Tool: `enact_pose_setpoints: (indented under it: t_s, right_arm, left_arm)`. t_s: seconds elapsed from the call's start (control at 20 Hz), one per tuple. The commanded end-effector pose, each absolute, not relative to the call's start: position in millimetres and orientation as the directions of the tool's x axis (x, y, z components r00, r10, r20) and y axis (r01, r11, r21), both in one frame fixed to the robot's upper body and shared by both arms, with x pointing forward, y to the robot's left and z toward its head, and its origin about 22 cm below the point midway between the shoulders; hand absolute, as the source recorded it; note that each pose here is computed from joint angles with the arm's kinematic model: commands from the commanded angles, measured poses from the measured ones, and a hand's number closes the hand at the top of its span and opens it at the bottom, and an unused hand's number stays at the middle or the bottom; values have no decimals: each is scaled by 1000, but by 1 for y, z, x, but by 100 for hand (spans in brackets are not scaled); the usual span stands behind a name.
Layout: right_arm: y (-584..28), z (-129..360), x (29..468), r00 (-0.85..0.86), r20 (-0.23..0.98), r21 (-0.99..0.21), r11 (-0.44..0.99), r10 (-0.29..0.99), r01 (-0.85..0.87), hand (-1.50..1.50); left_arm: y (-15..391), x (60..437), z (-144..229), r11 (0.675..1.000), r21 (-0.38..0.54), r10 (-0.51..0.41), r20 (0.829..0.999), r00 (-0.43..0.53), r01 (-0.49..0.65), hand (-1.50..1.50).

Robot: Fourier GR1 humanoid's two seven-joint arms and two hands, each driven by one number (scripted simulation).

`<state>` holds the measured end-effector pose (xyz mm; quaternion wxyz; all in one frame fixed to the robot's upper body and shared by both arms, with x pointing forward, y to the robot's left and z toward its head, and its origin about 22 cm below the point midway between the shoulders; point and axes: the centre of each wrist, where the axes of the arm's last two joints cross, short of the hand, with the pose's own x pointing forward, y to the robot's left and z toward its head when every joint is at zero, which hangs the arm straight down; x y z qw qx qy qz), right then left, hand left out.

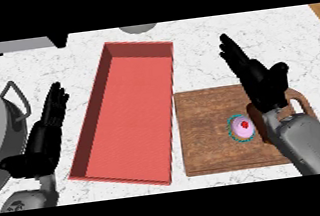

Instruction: Pick the cupcake from the cutting board and place it in the cardboard box

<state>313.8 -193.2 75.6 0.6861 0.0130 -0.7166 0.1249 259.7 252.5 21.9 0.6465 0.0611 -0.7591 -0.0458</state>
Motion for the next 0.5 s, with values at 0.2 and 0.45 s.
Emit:
enact_pose_setpoints:
  t_s: [0.2,0.45]
  right_arm:
    - [-240,57,275,-74,996,-43,989,54,144,-150]
    - [-280,-2,230,47,714,-700,714,698,35,-150]
  left_arm:
    - [360,242,26,827,487,-477,872,108,-281,0]
    - [373,232,12,801,540,-491,839,234,-259,0]
